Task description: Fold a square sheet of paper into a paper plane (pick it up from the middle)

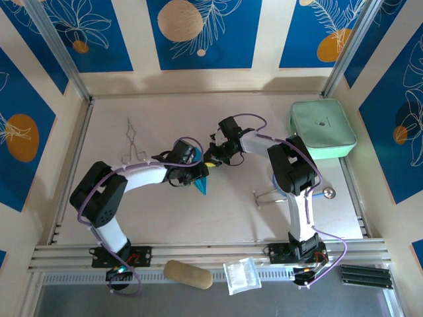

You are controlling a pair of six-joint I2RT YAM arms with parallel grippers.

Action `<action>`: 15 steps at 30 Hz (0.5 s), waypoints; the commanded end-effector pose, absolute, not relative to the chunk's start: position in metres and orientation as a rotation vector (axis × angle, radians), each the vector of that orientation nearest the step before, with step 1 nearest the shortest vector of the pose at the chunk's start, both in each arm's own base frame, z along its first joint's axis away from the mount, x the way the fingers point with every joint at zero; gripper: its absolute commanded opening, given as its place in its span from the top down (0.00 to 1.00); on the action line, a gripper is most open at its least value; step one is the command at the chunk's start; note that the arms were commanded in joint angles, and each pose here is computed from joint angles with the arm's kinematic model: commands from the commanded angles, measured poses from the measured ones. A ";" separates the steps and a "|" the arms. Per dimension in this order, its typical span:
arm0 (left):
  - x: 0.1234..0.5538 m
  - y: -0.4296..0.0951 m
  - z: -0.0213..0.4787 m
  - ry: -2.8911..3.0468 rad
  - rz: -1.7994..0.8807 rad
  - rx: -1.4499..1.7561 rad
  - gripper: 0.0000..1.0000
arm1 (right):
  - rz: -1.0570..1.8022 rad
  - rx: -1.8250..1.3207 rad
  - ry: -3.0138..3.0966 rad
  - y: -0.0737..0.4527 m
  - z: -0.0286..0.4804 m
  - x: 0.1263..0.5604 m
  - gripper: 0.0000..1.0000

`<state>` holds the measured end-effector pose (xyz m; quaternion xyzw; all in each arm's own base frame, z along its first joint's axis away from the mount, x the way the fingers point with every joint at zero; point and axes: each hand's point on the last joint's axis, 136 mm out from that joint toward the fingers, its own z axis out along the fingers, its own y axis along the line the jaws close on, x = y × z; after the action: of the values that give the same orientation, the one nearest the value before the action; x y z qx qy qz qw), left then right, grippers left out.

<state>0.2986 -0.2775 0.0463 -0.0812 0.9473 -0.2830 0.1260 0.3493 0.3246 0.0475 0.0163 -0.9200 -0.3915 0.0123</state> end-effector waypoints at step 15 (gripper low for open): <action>0.298 -0.270 0.042 2.798 -0.700 -0.249 0.57 | -1.211 0.066 -2.886 0.326 0.064 0.348 0.92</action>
<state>0.2978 -0.2722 0.0427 -0.0831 0.9545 -0.2588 0.1223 0.3473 0.3211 0.0434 0.0109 -0.9255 -0.3782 0.0158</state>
